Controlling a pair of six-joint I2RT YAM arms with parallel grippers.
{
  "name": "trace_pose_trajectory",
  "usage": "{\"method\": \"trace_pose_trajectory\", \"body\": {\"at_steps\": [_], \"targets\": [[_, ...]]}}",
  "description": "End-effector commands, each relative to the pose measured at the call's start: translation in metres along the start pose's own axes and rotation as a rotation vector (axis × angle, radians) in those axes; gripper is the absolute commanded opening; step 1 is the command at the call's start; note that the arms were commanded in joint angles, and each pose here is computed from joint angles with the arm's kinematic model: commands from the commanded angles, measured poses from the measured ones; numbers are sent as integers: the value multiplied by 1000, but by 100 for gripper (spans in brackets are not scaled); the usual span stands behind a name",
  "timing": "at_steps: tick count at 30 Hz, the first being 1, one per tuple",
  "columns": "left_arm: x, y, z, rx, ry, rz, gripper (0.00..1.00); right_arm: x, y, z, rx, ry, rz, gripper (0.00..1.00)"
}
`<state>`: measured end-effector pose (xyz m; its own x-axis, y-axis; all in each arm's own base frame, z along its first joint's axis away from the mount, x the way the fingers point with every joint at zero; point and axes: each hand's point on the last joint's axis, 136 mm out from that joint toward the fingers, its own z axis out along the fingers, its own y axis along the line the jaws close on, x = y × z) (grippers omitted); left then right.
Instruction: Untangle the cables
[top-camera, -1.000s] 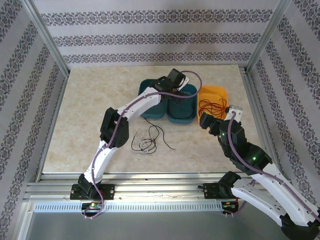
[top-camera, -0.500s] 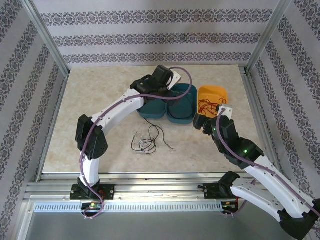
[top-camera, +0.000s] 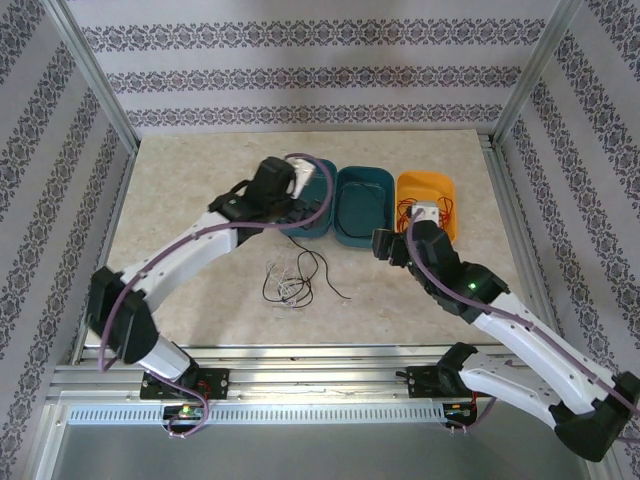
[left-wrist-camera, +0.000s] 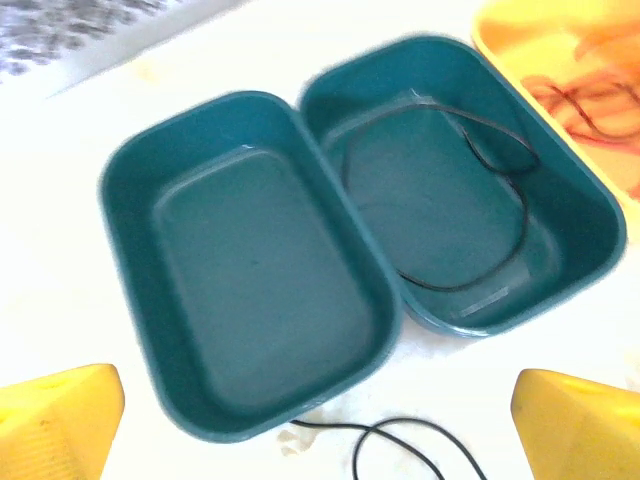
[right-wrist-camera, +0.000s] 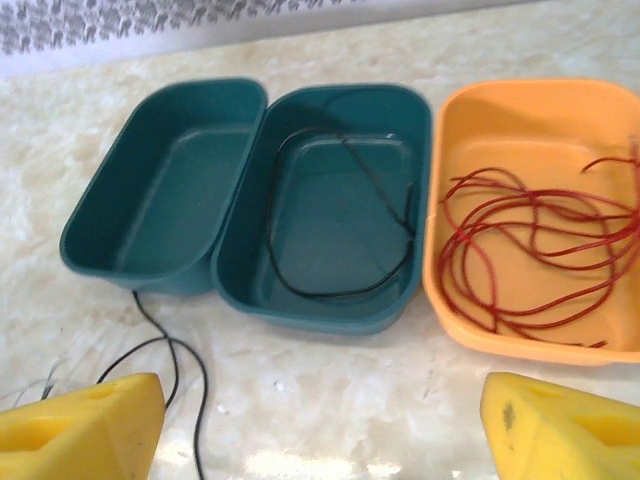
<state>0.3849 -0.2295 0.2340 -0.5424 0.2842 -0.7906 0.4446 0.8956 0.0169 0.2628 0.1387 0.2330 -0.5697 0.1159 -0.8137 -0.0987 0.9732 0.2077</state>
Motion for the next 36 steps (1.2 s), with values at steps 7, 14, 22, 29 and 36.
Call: {"method": "trace_pose_trajectory", "body": {"at_steps": [7,14,22,29,36], "targets": [[63,69,-26,-24,-154,-522,99,34,62,32,-68,164,-147,69],[117,71,-29,-62,-48,-561,99,92,73,57,-33,382,-236,55],[122,74,-27,-75,-56,-581,99,158,80,64,-36,633,-324,49],[124,72,-18,-55,-34,-591,99,186,71,75,28,779,-449,50],[129,74,-17,-63,-29,-599,99,193,77,90,2,811,-522,49]]}}
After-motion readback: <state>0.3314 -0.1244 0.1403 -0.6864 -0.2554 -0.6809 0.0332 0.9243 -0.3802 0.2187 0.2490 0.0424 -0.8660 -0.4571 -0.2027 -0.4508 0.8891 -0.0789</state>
